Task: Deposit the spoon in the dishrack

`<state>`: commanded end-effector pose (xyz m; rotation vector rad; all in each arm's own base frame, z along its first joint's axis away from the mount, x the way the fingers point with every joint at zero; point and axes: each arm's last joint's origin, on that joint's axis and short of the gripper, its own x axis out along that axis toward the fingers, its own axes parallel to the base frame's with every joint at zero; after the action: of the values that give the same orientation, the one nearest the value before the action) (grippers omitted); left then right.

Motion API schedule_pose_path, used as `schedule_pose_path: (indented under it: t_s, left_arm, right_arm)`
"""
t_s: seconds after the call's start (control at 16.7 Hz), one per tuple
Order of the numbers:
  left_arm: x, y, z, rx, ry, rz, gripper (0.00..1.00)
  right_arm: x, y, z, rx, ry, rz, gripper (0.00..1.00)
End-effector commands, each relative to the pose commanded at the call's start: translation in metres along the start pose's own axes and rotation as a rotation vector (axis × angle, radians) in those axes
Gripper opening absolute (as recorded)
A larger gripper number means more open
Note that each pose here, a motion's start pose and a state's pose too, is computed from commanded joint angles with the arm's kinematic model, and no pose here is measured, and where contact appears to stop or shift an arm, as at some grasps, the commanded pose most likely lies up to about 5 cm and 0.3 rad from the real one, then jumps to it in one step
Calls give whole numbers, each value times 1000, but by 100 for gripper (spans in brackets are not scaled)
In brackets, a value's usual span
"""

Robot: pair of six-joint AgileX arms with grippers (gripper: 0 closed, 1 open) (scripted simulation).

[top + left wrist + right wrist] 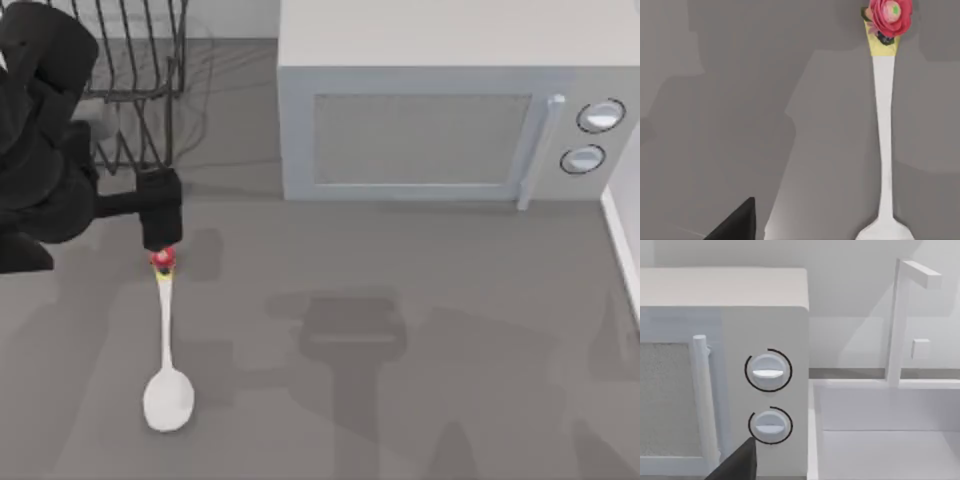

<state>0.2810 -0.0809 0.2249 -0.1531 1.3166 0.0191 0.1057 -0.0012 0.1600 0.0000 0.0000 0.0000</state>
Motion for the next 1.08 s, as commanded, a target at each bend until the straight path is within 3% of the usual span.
schedule_pose_path:
  t_s: [0.36, 0.84, 1.08]
  left_arm:
    - [42, -36, 33, -21, 219, 91, 100]
    - [48, -38, 36, -27, 238, 101, 100]
    - [80, -37, 30, -23, 241, 102, 100]
  right_arm:
    - [0, 0, 0, 0, 0, 0, 100]
    - [0, 0, 0, 0, 0, 0, 100]
    - [0, 0, 0, 0, 0, 0, 100]
